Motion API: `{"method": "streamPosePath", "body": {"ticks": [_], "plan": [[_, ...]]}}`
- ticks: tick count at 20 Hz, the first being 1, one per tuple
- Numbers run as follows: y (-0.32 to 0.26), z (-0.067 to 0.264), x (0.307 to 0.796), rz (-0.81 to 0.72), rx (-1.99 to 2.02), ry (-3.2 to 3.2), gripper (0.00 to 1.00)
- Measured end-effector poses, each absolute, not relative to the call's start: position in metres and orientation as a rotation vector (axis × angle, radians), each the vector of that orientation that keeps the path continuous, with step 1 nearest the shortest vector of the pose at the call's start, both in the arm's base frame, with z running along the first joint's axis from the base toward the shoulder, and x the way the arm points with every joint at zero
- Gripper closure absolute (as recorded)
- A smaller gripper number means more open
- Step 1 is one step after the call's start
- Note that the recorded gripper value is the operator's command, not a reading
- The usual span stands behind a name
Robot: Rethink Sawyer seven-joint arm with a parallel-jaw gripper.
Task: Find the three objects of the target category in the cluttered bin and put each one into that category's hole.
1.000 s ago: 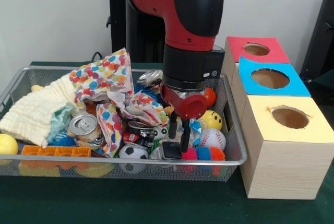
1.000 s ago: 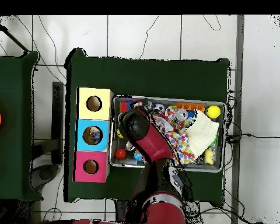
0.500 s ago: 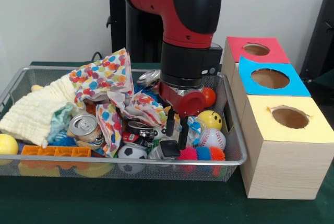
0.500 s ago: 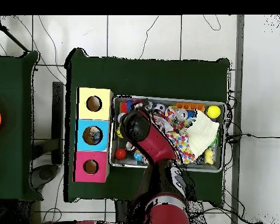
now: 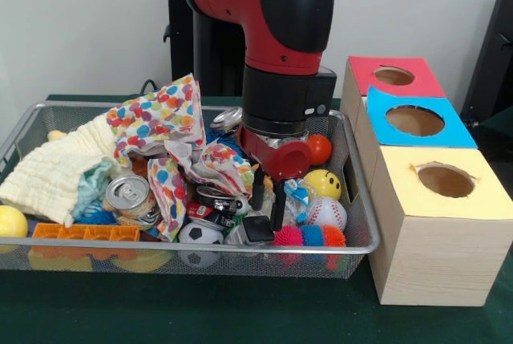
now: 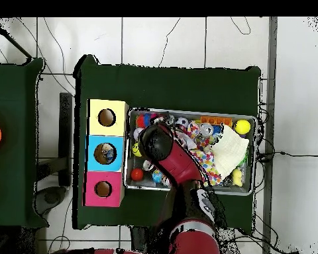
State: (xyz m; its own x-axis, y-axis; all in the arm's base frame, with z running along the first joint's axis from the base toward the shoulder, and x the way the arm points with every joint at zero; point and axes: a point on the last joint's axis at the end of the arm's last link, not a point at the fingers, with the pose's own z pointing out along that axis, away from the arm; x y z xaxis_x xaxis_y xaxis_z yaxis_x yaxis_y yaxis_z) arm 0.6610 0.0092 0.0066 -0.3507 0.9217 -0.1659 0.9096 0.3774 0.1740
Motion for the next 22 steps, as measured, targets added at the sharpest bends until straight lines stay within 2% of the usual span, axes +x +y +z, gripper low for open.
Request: {"method": "streamPosePath", "body": {"ticks": [22], "plan": [[0.0084, 0.0046, 0.6631, 0.107, 1.618, 2.42, 0.0]]}}
